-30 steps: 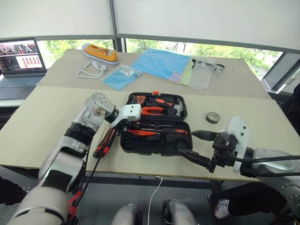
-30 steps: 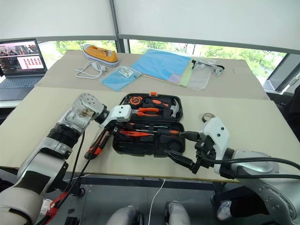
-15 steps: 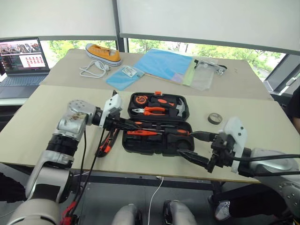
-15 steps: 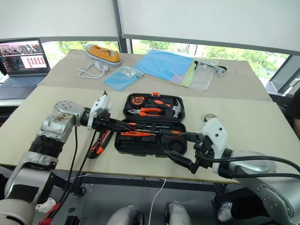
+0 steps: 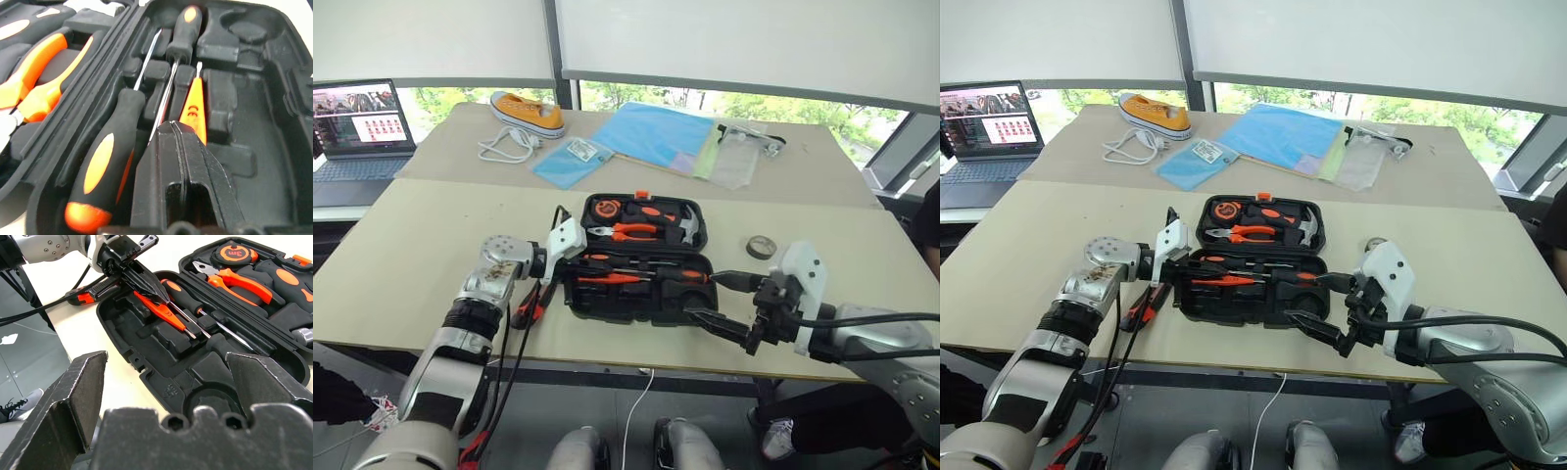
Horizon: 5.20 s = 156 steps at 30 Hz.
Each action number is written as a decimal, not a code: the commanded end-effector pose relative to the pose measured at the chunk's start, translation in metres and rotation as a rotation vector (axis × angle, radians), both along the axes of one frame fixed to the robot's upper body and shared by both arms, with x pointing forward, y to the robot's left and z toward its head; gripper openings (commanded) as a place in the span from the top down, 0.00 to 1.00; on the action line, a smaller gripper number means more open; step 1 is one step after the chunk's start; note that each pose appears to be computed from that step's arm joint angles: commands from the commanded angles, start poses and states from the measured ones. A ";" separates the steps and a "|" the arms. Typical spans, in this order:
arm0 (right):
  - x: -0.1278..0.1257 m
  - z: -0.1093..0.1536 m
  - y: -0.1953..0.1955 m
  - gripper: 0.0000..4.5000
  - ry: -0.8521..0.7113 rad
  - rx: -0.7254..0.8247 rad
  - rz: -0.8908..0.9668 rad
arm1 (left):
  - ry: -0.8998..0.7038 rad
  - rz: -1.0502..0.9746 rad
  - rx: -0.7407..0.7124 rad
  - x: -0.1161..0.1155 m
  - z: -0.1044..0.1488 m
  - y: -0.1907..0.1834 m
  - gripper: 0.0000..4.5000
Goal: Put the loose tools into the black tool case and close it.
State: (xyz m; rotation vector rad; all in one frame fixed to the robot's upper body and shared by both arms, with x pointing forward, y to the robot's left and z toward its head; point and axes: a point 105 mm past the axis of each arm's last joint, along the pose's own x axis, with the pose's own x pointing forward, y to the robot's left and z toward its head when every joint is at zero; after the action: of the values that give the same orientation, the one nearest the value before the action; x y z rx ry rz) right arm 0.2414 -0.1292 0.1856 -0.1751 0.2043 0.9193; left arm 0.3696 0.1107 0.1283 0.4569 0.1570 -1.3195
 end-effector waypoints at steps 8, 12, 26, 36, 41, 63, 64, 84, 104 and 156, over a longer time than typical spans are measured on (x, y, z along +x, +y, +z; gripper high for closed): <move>0.000 0.007 0.002 0.00 -0.046 0.011 -0.010 | -0.006 -0.059 0.091 -0.007 -0.022 -0.005 1.00; 0.002 0.006 0.002 0.00 -0.042 0.016 -0.019 | -0.018 -0.057 0.100 -0.006 -0.024 -0.004 1.00; 0.008 0.005 0.002 0.00 -0.041 0.017 -0.015 | -0.040 -0.062 0.213 -0.010 -0.050 0.006 1.00; 0.008 0.006 0.007 0.00 -0.050 0.003 0.025 | -0.015 0.047 0.119 0.002 -0.022 0.022 0.91; 0.013 0.018 0.017 0.00 -0.078 0.021 0.107 | 0.023 0.253 -0.154 -0.012 0.057 0.070 0.53; 0.020 0.008 0.041 0.00 -0.077 -0.035 0.369 | 0.226 0.781 -0.003 -0.120 0.015 0.125 0.01; 0.019 0.007 0.040 0.00 -0.078 -0.038 0.367 | 0.248 0.777 0.004 -0.117 0.014 0.120 0.01; 0.002 0.006 0.034 0.00 -0.083 -0.034 0.296 | 0.308 0.986 0.210 -0.049 -0.037 0.127 0.61; -0.007 -0.002 0.020 0.00 -0.076 -0.079 0.213 | 0.065 -0.273 0.309 -0.060 0.041 0.014 0.61; -0.012 -0.019 0.005 0.00 -0.064 -0.086 0.052 | -0.006 -0.484 0.525 -0.047 -0.013 -0.026 0.99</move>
State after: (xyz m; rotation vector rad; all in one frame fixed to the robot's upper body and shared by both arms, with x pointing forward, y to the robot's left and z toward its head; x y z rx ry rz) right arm 0.2299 -0.1247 0.1598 -0.2725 0.2160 0.9660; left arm 0.3223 0.0819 0.1291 0.9237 0.3647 -1.7568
